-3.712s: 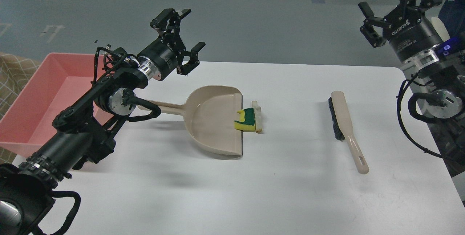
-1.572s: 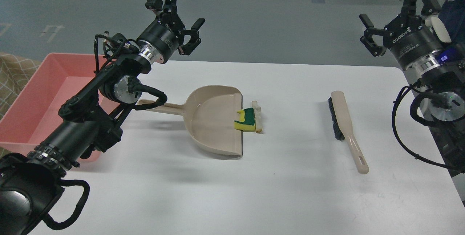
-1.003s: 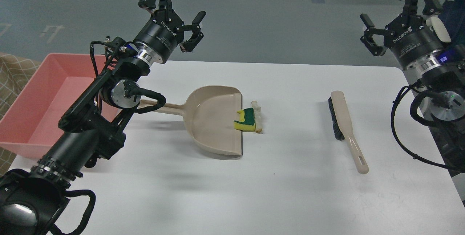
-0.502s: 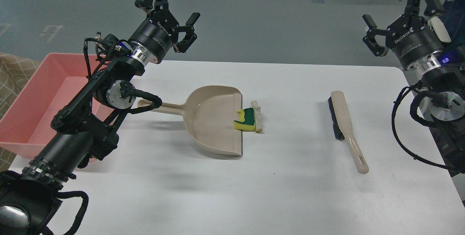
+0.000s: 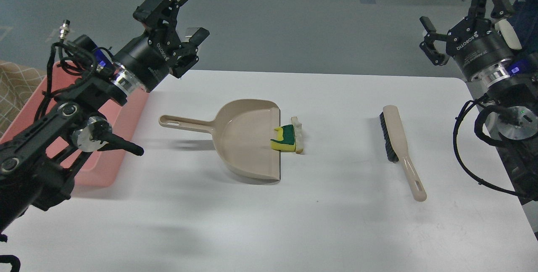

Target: Sweep and dump garbage into bin

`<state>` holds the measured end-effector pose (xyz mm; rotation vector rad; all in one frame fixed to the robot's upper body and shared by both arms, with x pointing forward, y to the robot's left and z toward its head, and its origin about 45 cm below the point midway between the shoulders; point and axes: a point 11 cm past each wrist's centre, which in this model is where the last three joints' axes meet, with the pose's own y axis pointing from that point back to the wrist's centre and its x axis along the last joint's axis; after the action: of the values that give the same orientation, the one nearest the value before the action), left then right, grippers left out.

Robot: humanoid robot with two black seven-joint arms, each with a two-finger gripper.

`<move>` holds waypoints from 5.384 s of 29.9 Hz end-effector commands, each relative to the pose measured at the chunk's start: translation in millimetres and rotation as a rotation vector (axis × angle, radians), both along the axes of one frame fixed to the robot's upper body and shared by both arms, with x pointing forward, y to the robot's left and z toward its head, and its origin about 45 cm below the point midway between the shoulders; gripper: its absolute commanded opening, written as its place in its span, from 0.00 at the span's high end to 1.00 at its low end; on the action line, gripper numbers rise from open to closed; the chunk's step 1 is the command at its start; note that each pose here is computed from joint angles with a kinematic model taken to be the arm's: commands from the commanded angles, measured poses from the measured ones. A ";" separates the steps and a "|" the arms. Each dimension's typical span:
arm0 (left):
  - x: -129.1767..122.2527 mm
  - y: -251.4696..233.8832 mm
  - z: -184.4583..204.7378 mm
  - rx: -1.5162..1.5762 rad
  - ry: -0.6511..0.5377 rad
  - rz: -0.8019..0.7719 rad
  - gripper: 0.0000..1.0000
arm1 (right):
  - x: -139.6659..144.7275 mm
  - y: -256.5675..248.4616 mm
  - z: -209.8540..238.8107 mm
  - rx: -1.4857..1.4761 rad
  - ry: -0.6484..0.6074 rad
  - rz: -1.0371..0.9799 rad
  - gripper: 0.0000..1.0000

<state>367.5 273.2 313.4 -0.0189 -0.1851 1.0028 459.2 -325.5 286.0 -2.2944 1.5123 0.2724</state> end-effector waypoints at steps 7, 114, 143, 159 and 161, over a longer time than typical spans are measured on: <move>-49.3 13.4 -12.4 0.307 -0.060 -0.015 0.02 | 0.0 0.1 -1.0 0.001 0.001 -0.001 0.00; -48.6 23.6 -212.6 0.378 0.267 0.485 0.47 | -0.2 0.6 -8.0 0.003 0.019 -0.020 0.00; -41.0 25.7 -202.0 0.383 0.208 0.555 1.00 | -1.0 -5.7 -1.8 -0.020 0.012 -0.020 0.00; -38.4 28.3 -197.3 0.386 0.181 0.577 1.00 | -45.7 -32.7 16.9 -0.668 0.014 0.154 0.00; -37.8 27.9 -196.4 0.385 0.179 0.576 1.00 | -58.8 -44.4 18.4 -0.829 0.038 0.181 0.00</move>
<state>328.8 301.5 115.9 0.5008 -0.2203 1.5186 415.7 -355.7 302.9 -2.8955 1.5961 -0.1949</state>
